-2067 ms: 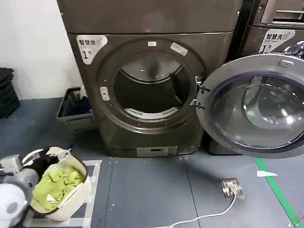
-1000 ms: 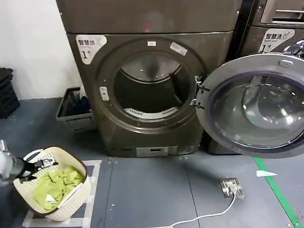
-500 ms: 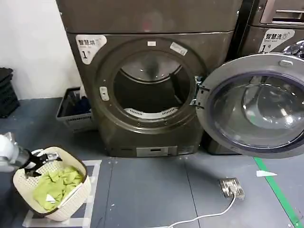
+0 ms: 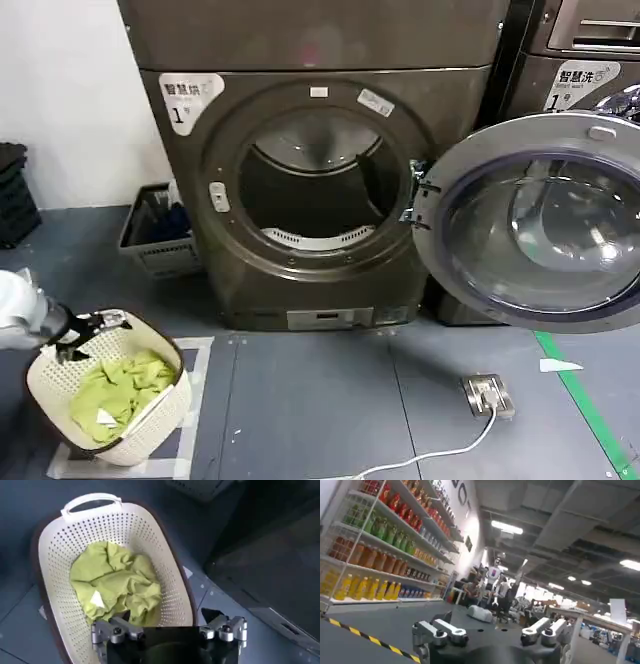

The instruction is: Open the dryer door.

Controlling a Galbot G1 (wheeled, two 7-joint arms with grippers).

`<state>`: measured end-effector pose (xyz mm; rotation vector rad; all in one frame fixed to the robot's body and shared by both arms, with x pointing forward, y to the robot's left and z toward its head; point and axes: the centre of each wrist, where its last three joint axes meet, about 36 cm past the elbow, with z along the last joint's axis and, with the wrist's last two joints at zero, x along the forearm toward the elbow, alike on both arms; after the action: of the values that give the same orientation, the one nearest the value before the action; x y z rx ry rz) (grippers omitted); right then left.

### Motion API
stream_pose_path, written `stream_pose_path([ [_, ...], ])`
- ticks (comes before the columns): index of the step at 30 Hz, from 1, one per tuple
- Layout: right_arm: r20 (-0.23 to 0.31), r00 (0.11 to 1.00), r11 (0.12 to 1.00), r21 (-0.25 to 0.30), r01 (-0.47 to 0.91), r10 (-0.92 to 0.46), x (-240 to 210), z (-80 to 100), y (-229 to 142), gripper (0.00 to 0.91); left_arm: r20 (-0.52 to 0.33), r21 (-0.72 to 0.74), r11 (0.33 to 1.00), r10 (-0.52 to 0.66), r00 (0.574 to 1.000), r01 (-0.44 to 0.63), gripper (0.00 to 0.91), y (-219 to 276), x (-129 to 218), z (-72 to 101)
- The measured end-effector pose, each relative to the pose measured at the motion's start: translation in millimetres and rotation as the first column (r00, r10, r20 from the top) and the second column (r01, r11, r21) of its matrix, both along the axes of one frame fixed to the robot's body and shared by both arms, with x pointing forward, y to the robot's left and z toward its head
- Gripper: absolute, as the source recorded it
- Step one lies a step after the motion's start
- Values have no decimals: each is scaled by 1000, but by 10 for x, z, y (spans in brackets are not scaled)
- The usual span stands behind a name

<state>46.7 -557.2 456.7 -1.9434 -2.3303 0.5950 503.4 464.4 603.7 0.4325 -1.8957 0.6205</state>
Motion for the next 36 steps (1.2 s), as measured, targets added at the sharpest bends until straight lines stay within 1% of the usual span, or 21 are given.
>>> stream_pose_path([
  [3, -7, 1000, 1000, 5, 2, -2, -6, 2, 0, 907, 0, 6, 1000, 1, 1000, -1, 907, 3, 2, -7],
  [7, 4, 1000, 1000, 0, 0, 0, -2, -9, -10, 907, -1, 13, 1000, 1, 1000, -1, 907, 6, 3, -9],
  [21, 2, 1000, 1000, 11, 14, -15, -27, -54, -25, 907, 0, 45, 999, 10, 1000, -10, 907, 59, -49, -38],
  [27, 11, 1000, 1000, 7, 30, -30, -37, -65, -36, 907, -14, 47, 999, 19, 1000, -19, 907, 96, -92, -98],
  [32, 13, 998, 998, 19, 57, -57, -42, -52, -35, 907, -31, 46, 999, 26, 999, -25, 907, 121, -128, -163],
  [36, 12, 998, 998, 23, 61, -61, -60, -67, -47, 907, -32, 50, 998, 33, 999, -31, 907, 142, -131, -171],
])
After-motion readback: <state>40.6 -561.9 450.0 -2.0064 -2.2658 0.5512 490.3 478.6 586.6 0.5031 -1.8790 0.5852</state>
